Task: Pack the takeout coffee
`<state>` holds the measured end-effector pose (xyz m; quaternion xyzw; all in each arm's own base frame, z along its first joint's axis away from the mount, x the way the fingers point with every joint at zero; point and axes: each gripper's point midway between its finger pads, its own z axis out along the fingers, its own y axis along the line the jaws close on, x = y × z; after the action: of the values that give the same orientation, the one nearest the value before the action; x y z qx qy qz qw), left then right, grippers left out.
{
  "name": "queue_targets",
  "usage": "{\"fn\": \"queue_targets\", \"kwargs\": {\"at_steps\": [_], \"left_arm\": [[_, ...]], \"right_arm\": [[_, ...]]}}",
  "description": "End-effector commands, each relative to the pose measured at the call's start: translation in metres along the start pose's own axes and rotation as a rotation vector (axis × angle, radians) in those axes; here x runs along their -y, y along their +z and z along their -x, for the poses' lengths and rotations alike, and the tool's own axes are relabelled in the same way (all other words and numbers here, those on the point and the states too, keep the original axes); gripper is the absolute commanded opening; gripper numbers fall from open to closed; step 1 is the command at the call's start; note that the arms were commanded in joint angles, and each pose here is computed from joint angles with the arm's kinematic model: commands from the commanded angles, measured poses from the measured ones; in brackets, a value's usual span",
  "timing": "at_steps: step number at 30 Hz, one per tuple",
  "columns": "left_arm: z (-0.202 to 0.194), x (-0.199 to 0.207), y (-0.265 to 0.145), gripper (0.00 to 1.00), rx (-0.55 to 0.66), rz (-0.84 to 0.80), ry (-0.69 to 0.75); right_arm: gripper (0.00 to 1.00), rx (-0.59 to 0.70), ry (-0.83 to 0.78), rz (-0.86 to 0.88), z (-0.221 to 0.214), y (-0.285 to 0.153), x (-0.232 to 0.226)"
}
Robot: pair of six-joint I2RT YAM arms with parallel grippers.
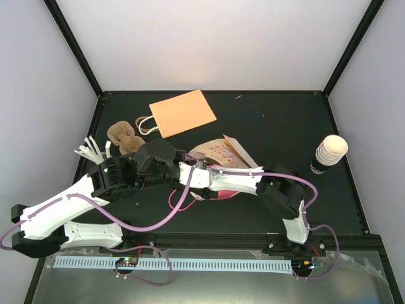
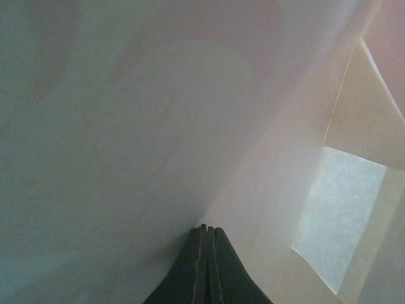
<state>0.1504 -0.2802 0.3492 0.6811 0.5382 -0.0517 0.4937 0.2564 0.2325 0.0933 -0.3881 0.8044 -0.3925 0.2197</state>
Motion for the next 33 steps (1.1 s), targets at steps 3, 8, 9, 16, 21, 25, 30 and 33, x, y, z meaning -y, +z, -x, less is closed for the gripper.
{"fn": "queue_targets", "kwargs": {"at_steps": [3, 8, 9, 16, 21, 25, 30, 33], "left_arm": [[0.019, -0.023, -0.03, 0.02, 0.095, 0.109, -0.022], [0.023, -0.028, -0.026, 0.02, 0.112, 0.135, -0.024], [0.024, -0.028, -0.025, 0.01, 0.115, 0.139, -0.022], [0.03, -0.041, -0.028, 0.02, 0.129, 0.195, -0.025], [0.035, -0.046, -0.03, 0.02, 0.151, 0.217, -0.028], [0.037, -0.047, -0.031, 0.02, 0.163, 0.224, -0.029], [0.037, -0.046, -0.028, 0.02, 0.165, 0.227, -0.029], [0.037, -0.048, -0.029, 0.02, 0.168, 0.233, -0.033]], "right_arm": [[0.01, -0.01, 0.066, 0.211, 0.005, 0.004, -0.034], [0.01, 0.009, 0.079, 0.289, 0.008, -0.004, -0.041], [0.01, 0.011, 0.081, 0.304, 0.009, -0.006, -0.042], [0.01, 0.016, 0.084, 0.372, 0.009, -0.01, -0.052], [0.01, 0.029, 0.096, 0.425, 0.012, -0.017, -0.056], [0.01, 0.042, 0.104, 0.483, 0.014, -0.024, -0.062], [0.01, 0.058, 0.111, 0.526, 0.016, -0.03, -0.064], [0.01, 0.056, 0.108, 0.535, 0.016, -0.031, -0.066]]}}
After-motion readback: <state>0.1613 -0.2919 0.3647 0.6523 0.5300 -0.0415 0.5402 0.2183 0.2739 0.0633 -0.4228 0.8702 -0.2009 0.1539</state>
